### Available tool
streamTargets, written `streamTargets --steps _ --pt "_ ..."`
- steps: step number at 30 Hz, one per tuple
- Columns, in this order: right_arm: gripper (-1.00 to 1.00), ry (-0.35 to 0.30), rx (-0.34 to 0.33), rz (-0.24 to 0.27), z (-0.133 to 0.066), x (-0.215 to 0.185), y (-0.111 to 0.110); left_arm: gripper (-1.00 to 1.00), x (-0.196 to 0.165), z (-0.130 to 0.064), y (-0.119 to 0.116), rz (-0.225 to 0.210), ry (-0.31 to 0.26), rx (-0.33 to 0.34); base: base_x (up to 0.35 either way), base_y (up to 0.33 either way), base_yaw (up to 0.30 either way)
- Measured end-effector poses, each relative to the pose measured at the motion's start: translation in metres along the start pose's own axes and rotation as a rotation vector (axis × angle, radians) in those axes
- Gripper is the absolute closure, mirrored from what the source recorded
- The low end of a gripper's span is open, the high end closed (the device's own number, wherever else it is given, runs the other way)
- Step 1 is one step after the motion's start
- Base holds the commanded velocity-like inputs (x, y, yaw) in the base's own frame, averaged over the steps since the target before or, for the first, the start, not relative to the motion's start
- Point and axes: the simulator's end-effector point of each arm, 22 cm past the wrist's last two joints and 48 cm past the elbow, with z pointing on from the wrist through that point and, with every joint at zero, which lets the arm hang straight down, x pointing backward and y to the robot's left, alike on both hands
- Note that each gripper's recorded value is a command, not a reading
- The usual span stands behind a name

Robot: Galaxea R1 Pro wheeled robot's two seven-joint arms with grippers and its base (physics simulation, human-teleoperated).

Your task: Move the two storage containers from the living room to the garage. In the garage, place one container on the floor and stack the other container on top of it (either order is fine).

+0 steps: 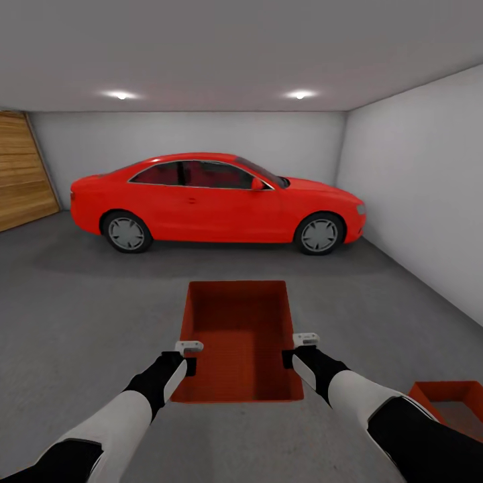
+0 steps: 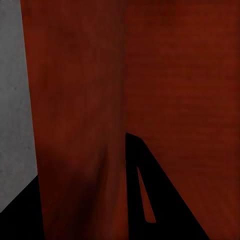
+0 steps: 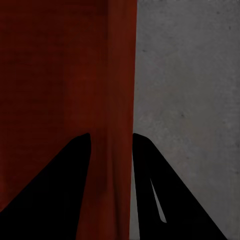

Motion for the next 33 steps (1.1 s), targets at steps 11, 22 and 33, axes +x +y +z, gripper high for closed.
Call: streamTargets --steps 11,22,33 --pt "1.0 0.001 0.0 0.0 0.0 0.0 0.0 1.0 0.0002 0.0 0.0 0.0 0.001 0.0 0.322 0.0 0.0" --pt "1.0 0.0 0.0 0.0 0.0 0.0 0.0 1.0 0.0 0.0 0.0 0.0 0.0 0.0 0.322 0.0 0.0" --pt "1.0 -0.001 -0.001 0.0 -0.0004 -0.0005 -0.001 1.0 -0.0007 -0.0009 -0.001 0.003 -0.001 0.0 0.322 0.0 -0.079"
